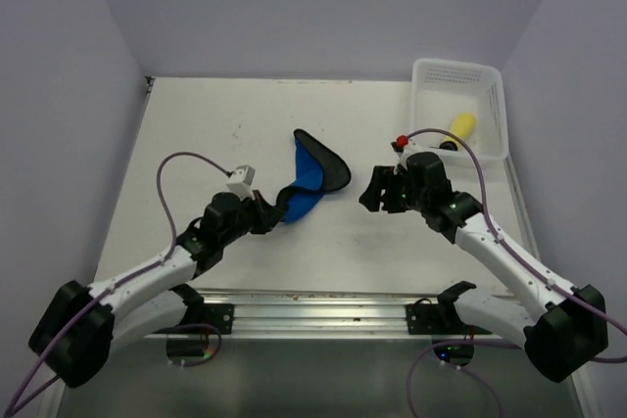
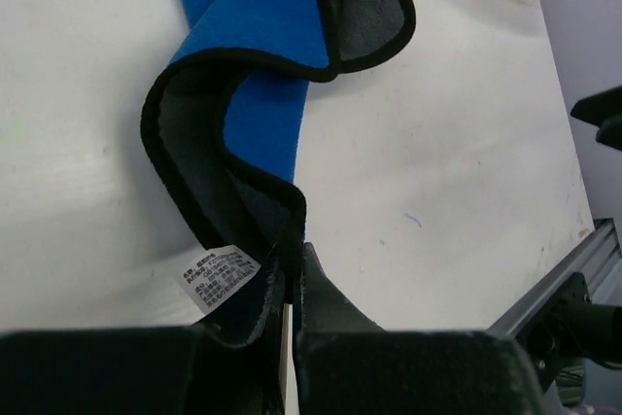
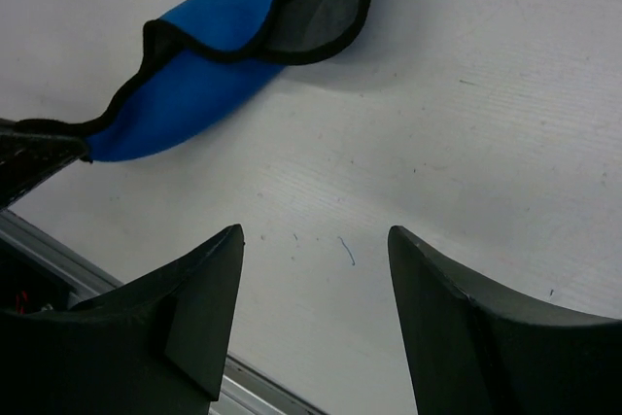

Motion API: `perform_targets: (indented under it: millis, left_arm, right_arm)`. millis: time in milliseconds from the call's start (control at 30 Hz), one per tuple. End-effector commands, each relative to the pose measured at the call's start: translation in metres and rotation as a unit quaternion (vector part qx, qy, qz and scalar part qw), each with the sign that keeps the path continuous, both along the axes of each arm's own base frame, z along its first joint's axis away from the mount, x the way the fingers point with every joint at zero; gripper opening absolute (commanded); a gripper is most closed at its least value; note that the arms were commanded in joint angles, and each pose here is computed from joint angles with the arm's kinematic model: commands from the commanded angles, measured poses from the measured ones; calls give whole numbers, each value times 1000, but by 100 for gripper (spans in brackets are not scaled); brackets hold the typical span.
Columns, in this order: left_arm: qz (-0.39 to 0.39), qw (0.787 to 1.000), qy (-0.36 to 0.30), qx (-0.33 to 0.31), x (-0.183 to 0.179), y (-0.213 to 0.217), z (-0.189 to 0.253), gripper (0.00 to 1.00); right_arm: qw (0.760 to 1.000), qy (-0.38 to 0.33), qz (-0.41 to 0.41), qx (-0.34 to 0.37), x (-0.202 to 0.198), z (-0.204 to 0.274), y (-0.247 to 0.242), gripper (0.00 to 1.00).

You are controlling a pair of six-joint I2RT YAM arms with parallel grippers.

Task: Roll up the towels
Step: Move the towel to the center of the board

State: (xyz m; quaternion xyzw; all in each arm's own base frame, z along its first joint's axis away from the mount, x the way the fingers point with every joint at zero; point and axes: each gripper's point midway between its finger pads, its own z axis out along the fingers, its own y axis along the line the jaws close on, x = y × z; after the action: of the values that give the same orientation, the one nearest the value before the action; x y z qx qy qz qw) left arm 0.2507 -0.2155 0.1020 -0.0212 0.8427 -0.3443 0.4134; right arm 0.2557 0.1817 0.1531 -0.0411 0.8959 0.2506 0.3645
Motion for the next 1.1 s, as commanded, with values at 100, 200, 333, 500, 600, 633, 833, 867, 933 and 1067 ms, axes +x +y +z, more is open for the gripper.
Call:
perform_targets:
  millis: [100, 200, 333, 500, 600, 633, 833, 867, 933, 1067]
  left_arm:
    - [6, 999, 52, -8, -65, 26, -26, 0]
    - [4, 997, 71, 5, -83, 35, -38, 9]
    - [6, 997, 80, 5, -93, 41, -48, 29]
    - [6, 998, 70, 1, -89, 39, -36, 55]
    - [10, 999, 30, 6, -75, 37, -9, 56]
    - [15, 1000, 19, 10, -70, 38, -3, 56]
    - [16, 998, -19, 49, -43, 30, 21, 57]
    - [18, 998, -22, 54, -37, 27, 24, 58]
    - [21, 997, -44, 55, -26, 23, 35, 61]
    - [21, 995, -61, 74, -1, 9, 53, 67]
  right_arm:
    - [999, 40, 3, -2, -20, -20, 0, 64]
    - [999, 51, 8, -9, -22, -33, 3, 63]
    - [996, 80, 23, -12, -24, -56, 18, 61]
    - [998, 59, 34, -12, -13, -49, 40, 59]
    - [999, 48, 15, -16, 2, -45, 46, 58]
    - [999, 40, 7, -12, 10, -40, 48, 58]
    - [998, 43, -35, -35, 45, -47, 57, 52]
    - [998, 45, -38, -37, 48, -48, 58, 52]
    - [996, 54, -46, -44, 57, -57, 62, 52]
    - [995, 67, -48, -50, 70, -73, 71, 48]
